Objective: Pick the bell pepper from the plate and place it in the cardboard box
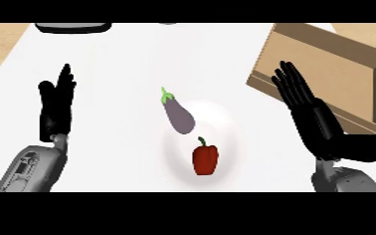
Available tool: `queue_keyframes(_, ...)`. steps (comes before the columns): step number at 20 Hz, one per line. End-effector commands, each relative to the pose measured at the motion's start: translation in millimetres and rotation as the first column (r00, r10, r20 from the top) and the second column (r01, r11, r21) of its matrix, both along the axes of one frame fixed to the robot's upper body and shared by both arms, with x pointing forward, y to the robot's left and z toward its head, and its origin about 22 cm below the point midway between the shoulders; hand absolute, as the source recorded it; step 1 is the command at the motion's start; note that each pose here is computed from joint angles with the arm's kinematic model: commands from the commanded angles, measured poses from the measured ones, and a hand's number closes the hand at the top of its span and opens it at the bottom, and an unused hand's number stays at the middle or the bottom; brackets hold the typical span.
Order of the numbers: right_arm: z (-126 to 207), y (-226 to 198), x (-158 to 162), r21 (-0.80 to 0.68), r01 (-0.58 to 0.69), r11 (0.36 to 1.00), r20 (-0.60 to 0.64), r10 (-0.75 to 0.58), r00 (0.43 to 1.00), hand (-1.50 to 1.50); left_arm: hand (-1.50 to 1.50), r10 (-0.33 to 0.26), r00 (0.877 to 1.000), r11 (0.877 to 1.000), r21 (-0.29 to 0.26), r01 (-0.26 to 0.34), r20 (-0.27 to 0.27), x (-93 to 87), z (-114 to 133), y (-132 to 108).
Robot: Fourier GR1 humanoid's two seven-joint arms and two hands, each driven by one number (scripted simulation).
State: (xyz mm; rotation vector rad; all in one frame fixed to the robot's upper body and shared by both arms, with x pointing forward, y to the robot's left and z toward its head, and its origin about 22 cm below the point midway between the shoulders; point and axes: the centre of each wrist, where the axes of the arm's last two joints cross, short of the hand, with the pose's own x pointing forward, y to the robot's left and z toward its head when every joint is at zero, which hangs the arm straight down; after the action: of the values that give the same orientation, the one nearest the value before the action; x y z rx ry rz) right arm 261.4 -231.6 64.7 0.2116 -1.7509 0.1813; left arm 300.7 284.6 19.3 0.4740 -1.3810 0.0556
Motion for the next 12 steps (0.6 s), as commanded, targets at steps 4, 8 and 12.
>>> queue_keyframes(4, -42.8, 30.3, -31.4, -0.180, 0.341, 0.923, -0.166, -0.370, 0.914, -1.50, 0.00, -0.330, 0.939, 0.944, 0.038, 0.328, 0.098, 1.3, 18.0, -41.7)
queue_keyframes(8, -64.3, -23.1, -40.6, -0.559, 0.350, 0.751, -0.037, -0.444, 0.895, -1.50, 0.00, -0.405, 0.910, 0.914, 0.033, 0.404, 0.092, 1.1, 17.1, -59.6)
queue_keyframes(12, -97.3, -26.6, -71.2, -0.752, 0.384, 0.536, 0.055, -0.529, 0.847, -1.50, 0.00, -0.506, 0.857, 0.862, 0.040, 0.505, 0.099, -6.2, 15.6, -71.4)
